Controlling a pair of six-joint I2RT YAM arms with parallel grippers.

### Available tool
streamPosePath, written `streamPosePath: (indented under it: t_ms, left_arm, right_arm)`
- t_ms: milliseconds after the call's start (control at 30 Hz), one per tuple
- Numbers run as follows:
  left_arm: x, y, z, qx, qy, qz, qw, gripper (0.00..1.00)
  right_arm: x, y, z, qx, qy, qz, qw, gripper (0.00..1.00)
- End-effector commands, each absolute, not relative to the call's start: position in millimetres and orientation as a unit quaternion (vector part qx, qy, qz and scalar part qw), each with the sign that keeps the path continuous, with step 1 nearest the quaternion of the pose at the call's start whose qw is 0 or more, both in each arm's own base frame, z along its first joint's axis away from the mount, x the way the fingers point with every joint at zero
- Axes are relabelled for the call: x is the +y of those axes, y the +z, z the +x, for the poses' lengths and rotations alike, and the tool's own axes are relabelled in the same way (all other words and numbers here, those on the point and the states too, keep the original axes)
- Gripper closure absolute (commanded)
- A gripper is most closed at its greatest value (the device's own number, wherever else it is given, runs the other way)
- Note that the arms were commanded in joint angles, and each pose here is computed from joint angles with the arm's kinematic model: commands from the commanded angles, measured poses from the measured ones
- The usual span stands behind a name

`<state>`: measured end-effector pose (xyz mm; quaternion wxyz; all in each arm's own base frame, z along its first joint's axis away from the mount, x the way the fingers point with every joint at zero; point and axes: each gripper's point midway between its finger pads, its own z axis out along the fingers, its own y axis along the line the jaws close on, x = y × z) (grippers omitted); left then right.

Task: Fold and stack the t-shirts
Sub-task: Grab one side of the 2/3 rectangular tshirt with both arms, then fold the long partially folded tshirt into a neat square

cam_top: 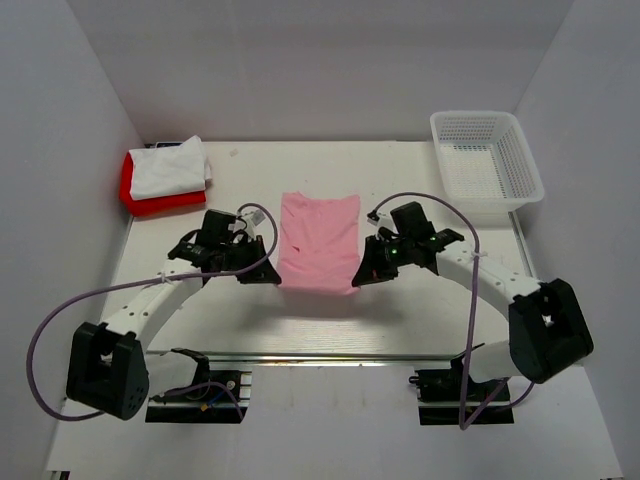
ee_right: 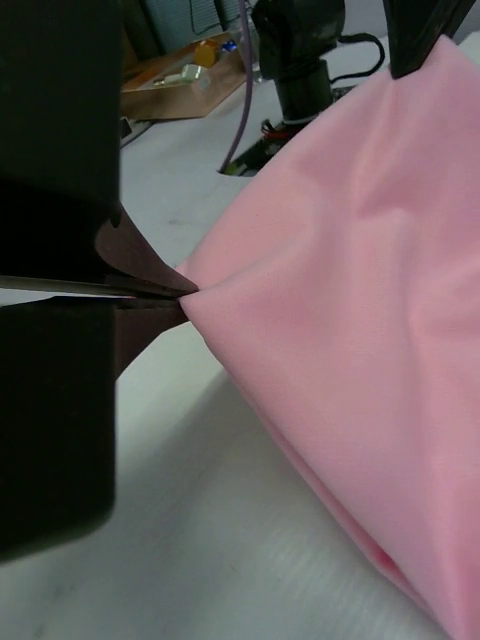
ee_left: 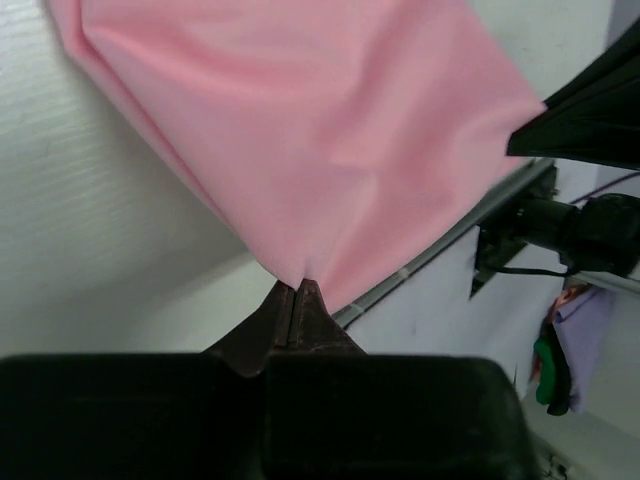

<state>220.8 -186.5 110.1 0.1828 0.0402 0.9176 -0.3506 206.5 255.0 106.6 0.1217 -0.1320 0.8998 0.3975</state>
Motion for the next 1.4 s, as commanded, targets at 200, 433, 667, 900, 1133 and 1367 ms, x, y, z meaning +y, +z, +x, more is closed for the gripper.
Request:
streamPosePath:
  t_ms: [200, 433, 667, 900, 1133, 1367]
  left_arm:
    - [-195, 183, 221, 0.904, -0.378, 0.056, 0.192, 1.0]
    - [-189, 189, 251, 0.914, -0.35, 0.034, 0.202, 1.0]
    - [-189, 201, 285, 0.917, -0.327, 0.021, 0.229, 1.0]
    - [-188, 197, 313, 0.917, -0.308, -0.008, 0.254, 1.0]
    - [-190, 195, 355, 0.912, -0.295, -0.023, 0.284, 1.0]
    - [-191, 193, 404, 0.904, -0.297, -0.032, 0.307, 1.0]
  right_arm:
    - [253, 163, 189, 0.889, 0.42, -0.156, 0.095, 1.0]
    - [254, 181, 218, 0.892, 0.41, -0.15, 0.118, 1.0]
    - [257, 187, 233, 0.883, 0.436, -0.138, 0.104, 1.0]
    - [261, 183, 261, 0.868, 0.472, -0.131, 0.087, 1.0]
    - [261, 188, 294, 0.85, 0.501, -0.121, 0.106, 1.0]
    - [261, 199, 328, 0.829, 0.533, -0.122, 0.12, 1.0]
